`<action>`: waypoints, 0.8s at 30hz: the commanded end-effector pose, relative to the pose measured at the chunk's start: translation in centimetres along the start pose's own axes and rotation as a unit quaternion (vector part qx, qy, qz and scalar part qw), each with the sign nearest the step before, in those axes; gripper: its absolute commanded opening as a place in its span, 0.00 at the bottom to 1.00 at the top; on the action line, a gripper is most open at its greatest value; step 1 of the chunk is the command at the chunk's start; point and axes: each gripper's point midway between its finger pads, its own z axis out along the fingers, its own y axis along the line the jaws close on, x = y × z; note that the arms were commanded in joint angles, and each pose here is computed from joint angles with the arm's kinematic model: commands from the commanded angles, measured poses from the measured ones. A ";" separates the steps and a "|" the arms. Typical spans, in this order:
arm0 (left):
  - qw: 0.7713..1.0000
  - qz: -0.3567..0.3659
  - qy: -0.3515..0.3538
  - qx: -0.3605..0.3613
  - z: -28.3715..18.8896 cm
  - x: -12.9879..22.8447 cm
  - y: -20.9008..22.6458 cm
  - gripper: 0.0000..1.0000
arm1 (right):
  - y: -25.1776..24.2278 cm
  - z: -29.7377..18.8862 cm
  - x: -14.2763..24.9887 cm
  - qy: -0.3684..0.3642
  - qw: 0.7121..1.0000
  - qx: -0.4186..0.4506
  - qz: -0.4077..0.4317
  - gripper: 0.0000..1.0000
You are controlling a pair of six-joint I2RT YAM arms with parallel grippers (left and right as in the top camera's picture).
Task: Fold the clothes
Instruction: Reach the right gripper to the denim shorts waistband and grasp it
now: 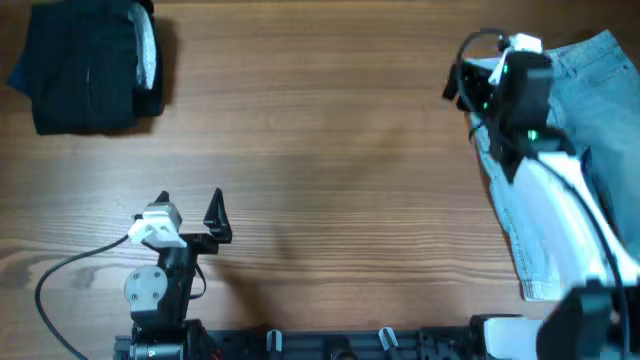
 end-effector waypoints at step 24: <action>1.000 -0.004 0.003 0.009 0.0 0.2 -0.3 1.00 | -7.9 17.3 10.7 0.146 0.982 0.098 -0.062 0.04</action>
